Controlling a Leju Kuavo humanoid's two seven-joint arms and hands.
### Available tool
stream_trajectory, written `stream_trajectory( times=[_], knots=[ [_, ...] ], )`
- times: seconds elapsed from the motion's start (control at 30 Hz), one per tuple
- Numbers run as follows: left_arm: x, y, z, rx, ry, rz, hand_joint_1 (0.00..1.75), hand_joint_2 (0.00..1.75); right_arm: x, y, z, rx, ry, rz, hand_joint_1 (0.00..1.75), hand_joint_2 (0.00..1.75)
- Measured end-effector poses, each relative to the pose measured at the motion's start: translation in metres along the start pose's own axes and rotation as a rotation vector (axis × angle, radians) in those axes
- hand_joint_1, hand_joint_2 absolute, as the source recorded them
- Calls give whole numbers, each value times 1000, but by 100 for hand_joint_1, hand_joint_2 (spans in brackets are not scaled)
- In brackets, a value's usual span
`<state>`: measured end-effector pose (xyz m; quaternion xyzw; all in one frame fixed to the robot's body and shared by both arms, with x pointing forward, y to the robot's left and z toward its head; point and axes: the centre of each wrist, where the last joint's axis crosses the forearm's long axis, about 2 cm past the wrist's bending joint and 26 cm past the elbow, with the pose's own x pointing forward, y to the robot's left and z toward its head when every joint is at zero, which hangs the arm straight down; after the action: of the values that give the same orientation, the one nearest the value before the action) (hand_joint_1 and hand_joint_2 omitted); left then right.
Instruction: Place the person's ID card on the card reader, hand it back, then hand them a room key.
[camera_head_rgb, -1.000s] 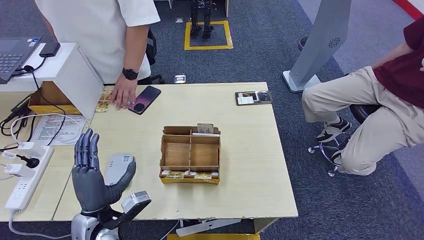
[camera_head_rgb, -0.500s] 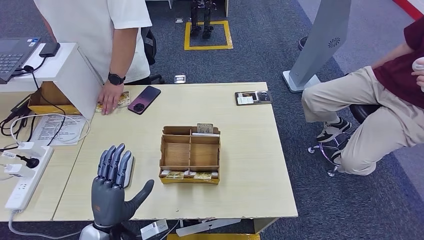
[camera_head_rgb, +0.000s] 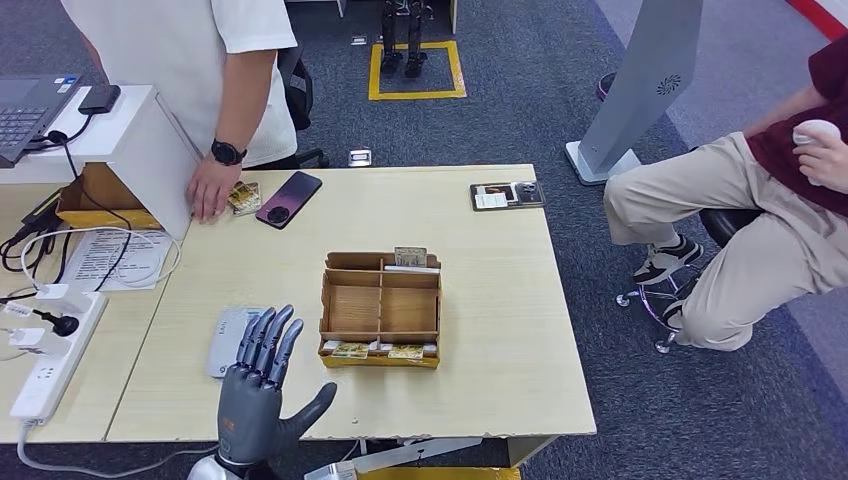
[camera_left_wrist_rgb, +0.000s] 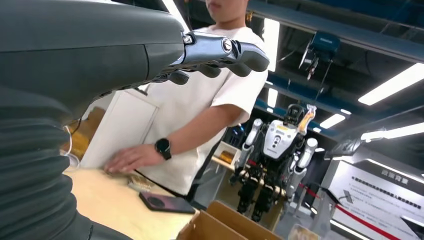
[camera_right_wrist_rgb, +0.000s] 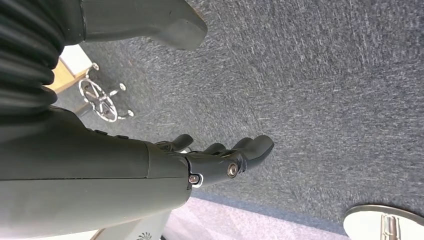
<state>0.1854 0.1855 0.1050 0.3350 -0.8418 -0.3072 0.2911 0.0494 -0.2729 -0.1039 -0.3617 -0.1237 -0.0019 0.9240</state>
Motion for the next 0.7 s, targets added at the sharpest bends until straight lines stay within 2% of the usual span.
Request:
stream_trajectory(
  times=[0.37, 0.7],
  knots=[
    [4, -27, 1, -98, 2, 59, 0, 175, 1, -1, -1, 0, -7, 7, 0, 175],
    [0, -45, -2, -200, 63, -77, 0, 175, 1, -1, -1, 1, -4, 7, 0, 175]
  ],
)
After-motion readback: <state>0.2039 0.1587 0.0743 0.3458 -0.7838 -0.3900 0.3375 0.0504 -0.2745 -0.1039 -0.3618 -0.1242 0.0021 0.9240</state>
